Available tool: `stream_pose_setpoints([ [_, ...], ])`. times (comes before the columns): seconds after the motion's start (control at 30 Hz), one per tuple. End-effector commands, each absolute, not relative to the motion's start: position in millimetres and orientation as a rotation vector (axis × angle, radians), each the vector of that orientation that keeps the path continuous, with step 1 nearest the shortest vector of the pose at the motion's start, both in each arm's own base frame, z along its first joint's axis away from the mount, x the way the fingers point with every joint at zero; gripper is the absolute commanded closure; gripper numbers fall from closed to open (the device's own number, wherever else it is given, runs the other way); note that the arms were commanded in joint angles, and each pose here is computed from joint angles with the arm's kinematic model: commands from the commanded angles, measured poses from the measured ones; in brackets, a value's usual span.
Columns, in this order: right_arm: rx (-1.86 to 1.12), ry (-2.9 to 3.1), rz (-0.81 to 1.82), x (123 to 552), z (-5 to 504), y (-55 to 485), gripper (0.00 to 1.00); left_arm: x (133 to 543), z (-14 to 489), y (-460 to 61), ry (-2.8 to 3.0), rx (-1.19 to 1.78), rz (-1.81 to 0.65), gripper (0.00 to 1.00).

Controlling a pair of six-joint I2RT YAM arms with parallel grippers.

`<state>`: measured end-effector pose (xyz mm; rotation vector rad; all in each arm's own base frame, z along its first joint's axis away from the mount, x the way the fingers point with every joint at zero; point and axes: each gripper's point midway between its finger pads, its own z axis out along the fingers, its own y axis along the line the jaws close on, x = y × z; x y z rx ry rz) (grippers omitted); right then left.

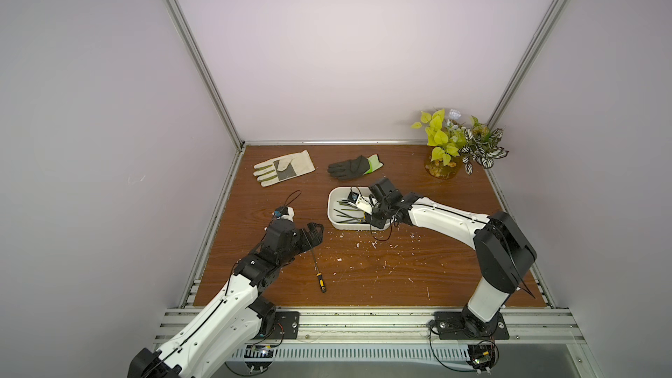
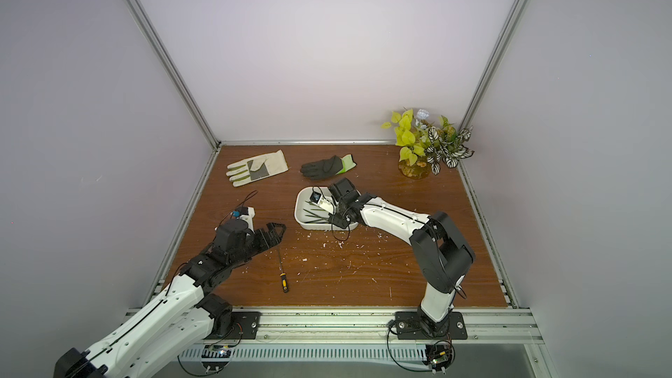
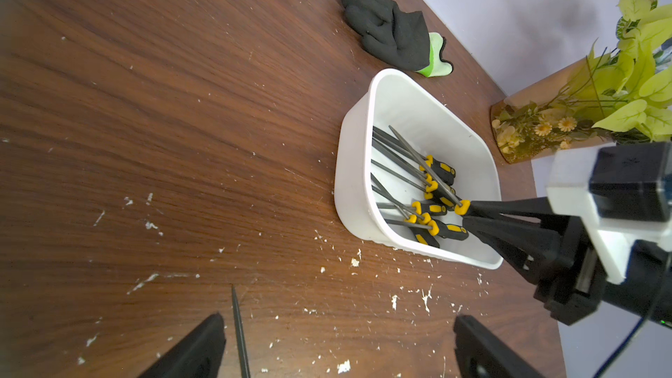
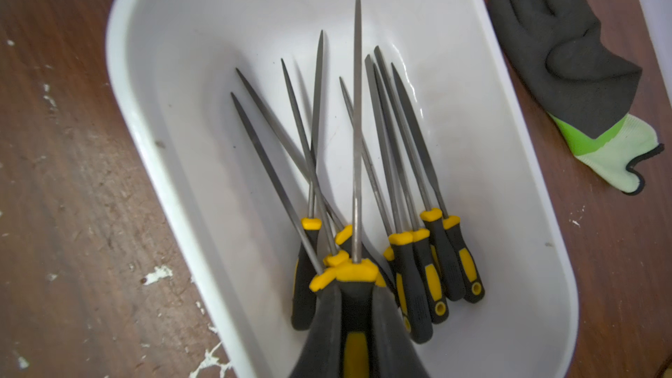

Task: Put the file tool into the storage box
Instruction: Place the file tool in the storage box.

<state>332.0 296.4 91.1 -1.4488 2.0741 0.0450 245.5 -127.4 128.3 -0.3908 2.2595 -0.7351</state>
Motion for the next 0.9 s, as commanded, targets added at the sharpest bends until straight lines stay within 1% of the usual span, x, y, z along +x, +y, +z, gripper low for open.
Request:
stream_pose_setpoints([
  [0.0,-1.460,2.045,0.034,330.1,94.0,296.6,1.00,243.1,122.2,-127.1,2.273,-0.387,-0.740,0.00],
  [0.2,-1.442,2.041,0.002,332.1,90.9,292.2,1.00,239.4,114.9,-127.6,2.292,-0.390,-0.744,0.00],
  [0.23,-1.437,2.038,0.000,332.5,91.1,291.8,0.98,238.0,112.7,-128.0,2.299,-0.389,-0.748,0.00],
  [0.27,-1.435,2.041,-0.006,333.1,89.7,291.0,0.90,237.1,110.4,-128.4,2.306,-0.389,-0.750,0.00],
  [0.3,-1.430,2.041,-0.012,334.5,90.1,291.0,0.79,236.0,108.4,-128.9,2.312,-0.391,-0.755,0.00],
  [0.33,-1.425,2.045,-0.023,335.9,89.1,290.5,0.71,235.0,106.2,-129.6,2.319,-0.391,-0.757,0.00],
  [0.37,-1.417,2.047,-0.035,337.9,88.9,289.6,0.67,234.0,104.7,-130.4,2.324,-0.391,-0.760,0.00],
  [0.43,-1.384,2.049,-0.069,344.3,91.4,287.6,0.63,232.4,102.3,-131.8,2.335,-0.388,-0.759,0.00],
  [0.53,-1.335,2.051,-0.105,351.9,97.4,285.5,0.60,229.7,99.6,-136.3,2.349,-0.373,-0.756,0.00],
  [0.63,-1.266,2.044,-0.154,360.8,109.6,281.3,0.59,227.0,96.3,-141.6,2.365,-0.359,-0.754,0.00],
  [0.73,-1.180,2.023,-0.169,366.4,129.5,278.0,0.60,222.7,90.8,-146.5,2.390,-0.351,-0.758,0.00],
  [0.87,-1.052,1.971,-0.119,361.0,167.0,275.0,0.59,214.1,79.2,-147.5,2.427,-0.363,-0.768,0.00],
])
